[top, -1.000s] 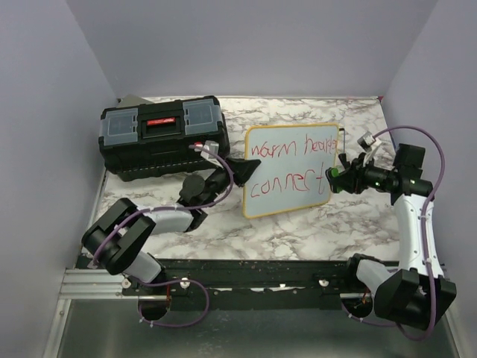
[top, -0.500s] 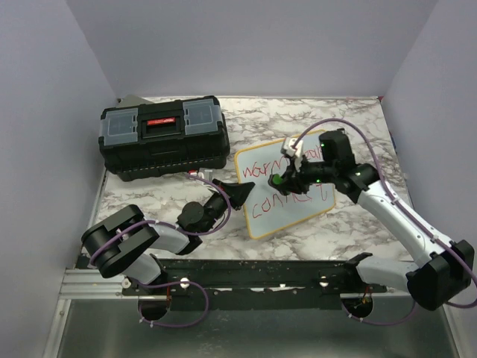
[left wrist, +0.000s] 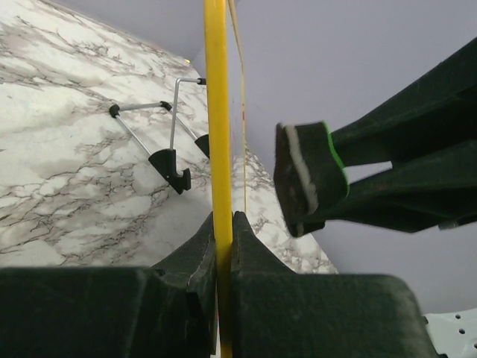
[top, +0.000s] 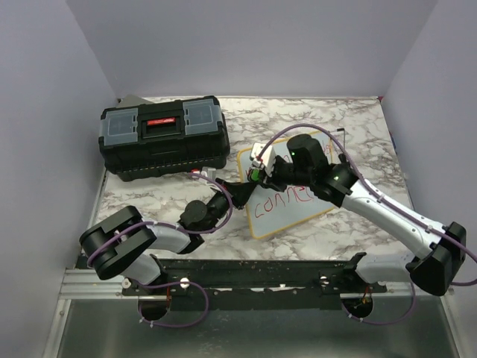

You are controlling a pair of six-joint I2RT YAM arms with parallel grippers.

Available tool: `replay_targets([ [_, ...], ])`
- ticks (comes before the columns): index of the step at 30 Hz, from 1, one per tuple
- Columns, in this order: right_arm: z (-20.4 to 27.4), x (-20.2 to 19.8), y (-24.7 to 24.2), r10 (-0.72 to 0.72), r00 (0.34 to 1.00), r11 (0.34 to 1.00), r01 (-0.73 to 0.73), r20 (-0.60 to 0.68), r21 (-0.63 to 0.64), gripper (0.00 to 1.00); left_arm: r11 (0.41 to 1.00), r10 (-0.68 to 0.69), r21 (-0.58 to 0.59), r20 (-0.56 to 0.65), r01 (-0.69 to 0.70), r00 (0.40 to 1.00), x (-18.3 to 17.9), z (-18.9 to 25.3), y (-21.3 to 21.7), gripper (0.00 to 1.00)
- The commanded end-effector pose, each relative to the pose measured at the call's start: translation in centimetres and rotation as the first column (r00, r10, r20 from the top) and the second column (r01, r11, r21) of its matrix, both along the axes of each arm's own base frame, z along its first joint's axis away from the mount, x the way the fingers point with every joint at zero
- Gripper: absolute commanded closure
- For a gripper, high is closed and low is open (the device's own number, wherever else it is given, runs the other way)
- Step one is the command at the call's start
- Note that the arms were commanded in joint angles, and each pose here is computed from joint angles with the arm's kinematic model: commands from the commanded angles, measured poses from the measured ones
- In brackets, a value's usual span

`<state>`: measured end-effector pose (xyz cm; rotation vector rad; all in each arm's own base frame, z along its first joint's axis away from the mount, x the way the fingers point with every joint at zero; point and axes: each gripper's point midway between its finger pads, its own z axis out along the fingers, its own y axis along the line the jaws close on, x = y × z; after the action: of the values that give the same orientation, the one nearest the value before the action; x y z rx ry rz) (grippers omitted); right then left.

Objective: Erase the whiteboard
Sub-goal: Erase the whiteboard at the center of the board.

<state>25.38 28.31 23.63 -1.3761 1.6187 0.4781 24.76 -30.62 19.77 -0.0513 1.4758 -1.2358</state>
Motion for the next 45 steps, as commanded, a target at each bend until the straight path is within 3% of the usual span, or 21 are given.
replay_targets([
  [1,-0.3,1.2,1.2,-0.042,0.997,0.998,0.045,0.07,-0.052,0.99,0.997,-0.027,0.077,0.021,0.026,0.999,-0.4,-0.6,-0.6,1.0],
  [14,-1.2,3.3,0.7,-0.124,0.984,0.984,0.139,0.127,-0.11,0.99,0.992,-0.066,0.107,0.038,0.061,0.997,-0.9,-0.6,-1.1,1.0],
  [22,-1.7,1.4,2.5,-0.006,0.987,0.985,0.033,0.158,-0.171,0.99,0.992,-0.064,0.115,0.033,0.06,0.997,-1.0,-1.0,-0.9,1.0],
  [28,0.7,4.6,2.0,-0.162,0.95,0.97,0.203,0.268,-0.133,0.99,0.992,-0.071,0.109,0.024,0.068,0.997,-1.1,-1.4,-1.1,1.0],
  [34,-1.1,5.7,0.1,-0.251,0.922,0.933,0.312,0.294,-0.182,0.99,0.993,-0.07,0.095,0.027,0.067,0.997,-1.3,-1.5,-0.8,1.0],
  [37,-1.9,4.1,-0.1,-0.166,0.949,0.948,0.228,0.266,-0.221,0.99,0.994,-0.062,0.09,0.028,0.06,0.998,-1.3,-1.5,-0.6,1.0],
  [41,-4.3,0.0,1.0,0.072,0.989,0.961,-0.033,0.132,-0.276,0.99,0.994,-0.067,0.092,0.03,0.064,0.997,-1.2,-1.5,-0.9,1.0],
  [45,-4.7,-0.9,2.1,0.136,0.988,0.957,-0.111,0.078,-0.27,0.99,0.993,-0.08,0.089,0.029,0.077,0.996,-1.2,-1.5,-1.3,1.0],
])
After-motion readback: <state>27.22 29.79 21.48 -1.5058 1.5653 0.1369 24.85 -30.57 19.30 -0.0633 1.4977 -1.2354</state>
